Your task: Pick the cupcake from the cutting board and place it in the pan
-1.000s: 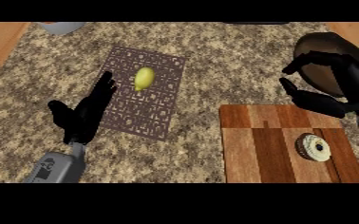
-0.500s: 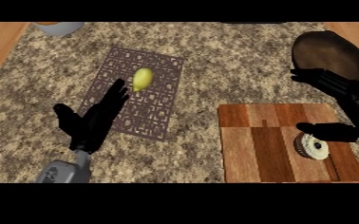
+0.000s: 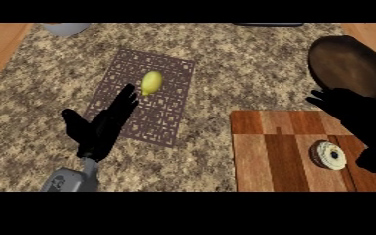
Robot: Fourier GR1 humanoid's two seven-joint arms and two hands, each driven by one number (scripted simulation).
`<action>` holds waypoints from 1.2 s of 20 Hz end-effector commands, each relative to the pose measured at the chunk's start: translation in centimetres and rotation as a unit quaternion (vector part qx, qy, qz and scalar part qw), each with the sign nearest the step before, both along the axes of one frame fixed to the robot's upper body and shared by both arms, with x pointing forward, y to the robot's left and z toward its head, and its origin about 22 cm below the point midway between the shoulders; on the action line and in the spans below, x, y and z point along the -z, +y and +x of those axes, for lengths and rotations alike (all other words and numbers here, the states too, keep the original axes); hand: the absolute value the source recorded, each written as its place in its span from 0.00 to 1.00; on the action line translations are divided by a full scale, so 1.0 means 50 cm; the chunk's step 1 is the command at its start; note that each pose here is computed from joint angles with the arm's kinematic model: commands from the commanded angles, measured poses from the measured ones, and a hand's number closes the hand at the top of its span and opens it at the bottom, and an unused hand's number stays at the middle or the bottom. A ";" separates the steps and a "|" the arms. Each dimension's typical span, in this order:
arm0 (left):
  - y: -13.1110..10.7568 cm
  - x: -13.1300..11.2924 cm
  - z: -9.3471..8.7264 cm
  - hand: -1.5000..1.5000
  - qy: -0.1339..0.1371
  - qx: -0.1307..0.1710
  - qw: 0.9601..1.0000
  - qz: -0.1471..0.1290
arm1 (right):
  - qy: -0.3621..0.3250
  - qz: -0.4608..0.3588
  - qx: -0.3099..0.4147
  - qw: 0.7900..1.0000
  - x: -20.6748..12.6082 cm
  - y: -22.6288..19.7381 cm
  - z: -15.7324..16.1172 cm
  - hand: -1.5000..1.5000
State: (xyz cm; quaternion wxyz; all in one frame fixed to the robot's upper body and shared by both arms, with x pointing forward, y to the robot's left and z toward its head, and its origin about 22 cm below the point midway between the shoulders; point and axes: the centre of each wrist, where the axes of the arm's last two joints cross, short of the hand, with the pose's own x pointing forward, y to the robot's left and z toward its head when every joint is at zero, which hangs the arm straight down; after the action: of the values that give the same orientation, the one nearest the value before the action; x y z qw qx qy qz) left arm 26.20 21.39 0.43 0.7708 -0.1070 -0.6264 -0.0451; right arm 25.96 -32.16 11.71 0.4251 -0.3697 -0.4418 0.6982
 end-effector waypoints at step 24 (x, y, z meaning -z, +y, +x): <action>-0.012 -0.004 -0.039 0.50 0.002 -0.001 1.000 0.006 | 0.065 -0.316 0.135 0.937 0.131 0.259 -0.099 0.00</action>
State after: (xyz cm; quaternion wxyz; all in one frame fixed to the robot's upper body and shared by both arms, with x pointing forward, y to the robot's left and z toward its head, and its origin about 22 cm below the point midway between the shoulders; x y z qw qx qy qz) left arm 25.22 21.64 1.52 0.7728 -0.1047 -0.6246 -0.0419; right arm 21.07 -18.76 5.97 0.4277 -0.4515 -0.1508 0.7684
